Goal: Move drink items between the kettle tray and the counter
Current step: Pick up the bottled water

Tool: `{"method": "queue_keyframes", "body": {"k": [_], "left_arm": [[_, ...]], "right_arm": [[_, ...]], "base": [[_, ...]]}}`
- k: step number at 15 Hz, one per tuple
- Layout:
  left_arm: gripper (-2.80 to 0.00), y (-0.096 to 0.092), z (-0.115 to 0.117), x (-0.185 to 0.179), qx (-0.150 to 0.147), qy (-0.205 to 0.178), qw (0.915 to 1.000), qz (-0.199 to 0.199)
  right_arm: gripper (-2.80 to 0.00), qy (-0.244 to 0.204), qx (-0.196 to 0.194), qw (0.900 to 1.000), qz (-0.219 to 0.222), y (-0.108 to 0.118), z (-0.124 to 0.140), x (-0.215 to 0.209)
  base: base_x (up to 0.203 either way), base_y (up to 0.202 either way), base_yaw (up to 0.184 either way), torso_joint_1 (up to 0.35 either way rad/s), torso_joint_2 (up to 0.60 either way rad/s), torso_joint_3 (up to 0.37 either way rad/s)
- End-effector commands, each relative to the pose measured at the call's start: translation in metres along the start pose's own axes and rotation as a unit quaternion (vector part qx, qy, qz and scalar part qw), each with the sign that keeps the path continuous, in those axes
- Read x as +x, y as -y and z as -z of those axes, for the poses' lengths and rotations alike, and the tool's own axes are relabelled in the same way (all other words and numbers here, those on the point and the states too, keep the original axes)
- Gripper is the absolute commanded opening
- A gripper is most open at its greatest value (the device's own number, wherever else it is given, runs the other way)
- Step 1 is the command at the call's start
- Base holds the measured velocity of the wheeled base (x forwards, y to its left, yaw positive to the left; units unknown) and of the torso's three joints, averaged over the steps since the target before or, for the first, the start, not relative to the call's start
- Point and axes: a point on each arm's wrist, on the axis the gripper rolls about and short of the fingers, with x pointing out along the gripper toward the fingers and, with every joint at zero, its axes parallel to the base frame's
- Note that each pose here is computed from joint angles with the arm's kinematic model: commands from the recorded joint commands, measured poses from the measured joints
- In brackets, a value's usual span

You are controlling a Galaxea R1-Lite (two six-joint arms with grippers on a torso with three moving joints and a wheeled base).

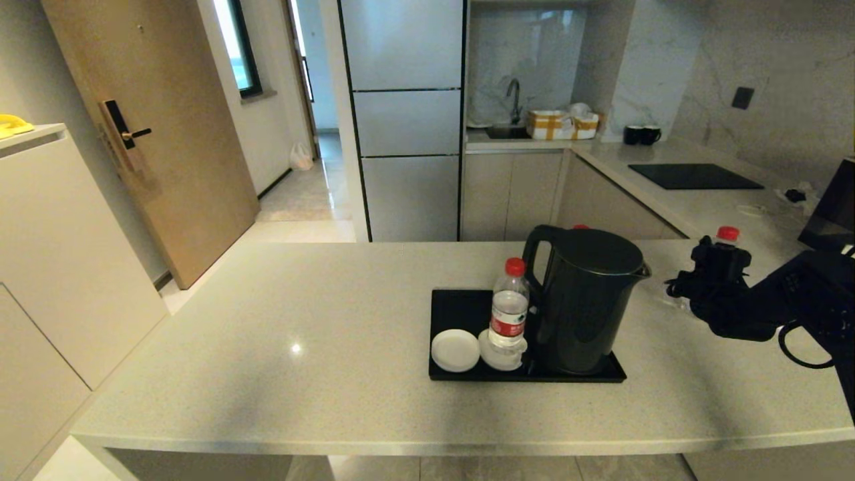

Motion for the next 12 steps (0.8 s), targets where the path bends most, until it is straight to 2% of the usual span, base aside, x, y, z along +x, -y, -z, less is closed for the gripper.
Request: {"method": "queue_keyframes", "body": {"k": [1,9,12], "left_arm": [[-2.8,0.0,0.0,0.0,0.0,0.0,1.0,0.0],[-2.8,0.0,0.0,0.0,0.0,0.0,1.0,-0.001],[-2.8,0.0,0.0,0.0,0.0,0.0,1.0,0.0]], "right_arm": [[0.0,0.006,0.005,1.0,0.001,0.0,-0.005,0.0],[0.0,0.007,0.004,1.0,-0.015,-0.001,-0.026,-0.024],[0.0,0.009,0.004,0.999,-0.035,0.003,-0.052,-0.05]], "base": [[0.0,0.0,0.0,0.0,0.0,0.0],[0.0,0.0,0.0,0.0,0.0,0.0],[0.0,0.0,0.0,0.0,0.0,0.0]]}}
